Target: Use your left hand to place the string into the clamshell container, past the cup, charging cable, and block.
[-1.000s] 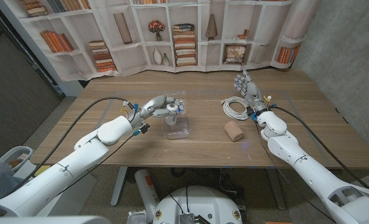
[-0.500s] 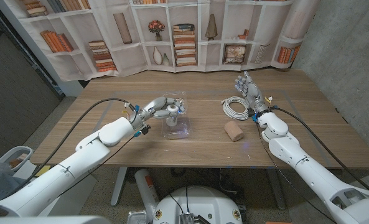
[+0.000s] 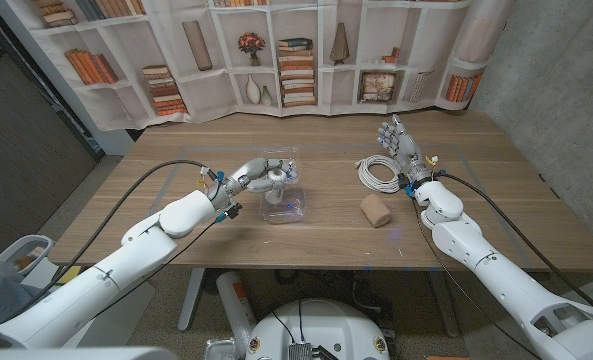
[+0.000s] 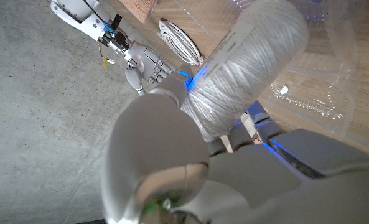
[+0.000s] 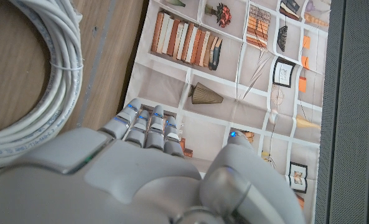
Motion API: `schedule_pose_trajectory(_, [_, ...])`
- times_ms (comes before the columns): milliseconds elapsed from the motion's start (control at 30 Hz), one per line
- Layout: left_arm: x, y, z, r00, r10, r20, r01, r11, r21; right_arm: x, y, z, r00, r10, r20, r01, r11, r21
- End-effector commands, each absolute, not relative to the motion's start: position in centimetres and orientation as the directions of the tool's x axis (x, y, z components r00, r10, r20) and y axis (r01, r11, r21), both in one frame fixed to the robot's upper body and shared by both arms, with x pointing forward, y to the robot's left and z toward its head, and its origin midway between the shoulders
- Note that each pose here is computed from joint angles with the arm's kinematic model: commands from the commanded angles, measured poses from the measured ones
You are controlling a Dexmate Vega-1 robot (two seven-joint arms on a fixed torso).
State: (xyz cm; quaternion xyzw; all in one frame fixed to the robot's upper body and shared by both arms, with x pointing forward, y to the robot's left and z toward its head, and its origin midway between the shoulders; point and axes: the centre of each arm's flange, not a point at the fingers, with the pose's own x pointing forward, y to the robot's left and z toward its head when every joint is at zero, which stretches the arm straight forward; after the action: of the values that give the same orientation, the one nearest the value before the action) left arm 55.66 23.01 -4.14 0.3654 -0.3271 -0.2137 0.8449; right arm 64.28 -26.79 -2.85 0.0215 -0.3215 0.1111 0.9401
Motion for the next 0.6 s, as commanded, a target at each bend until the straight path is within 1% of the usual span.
schedule_pose_trajectory(33, [55.67, 22.67, -4.25, 0.7, -0.596, 0.393, 0.119, 0.64, 0.759, 64.45, -26.88, -3.05, 0.77, 0.199, 0.606, -0.227, 0.973, -0.031])
schedule_pose_trajectory(600, [55.88, 22.05, -4.12, 0.708, -0.622, 0.334, 0.16, 0.602, 0.782, 64.3, -27.39, -3.43, 0.773, 0.193, 0.604, -0.224, 0.974, -0.025])
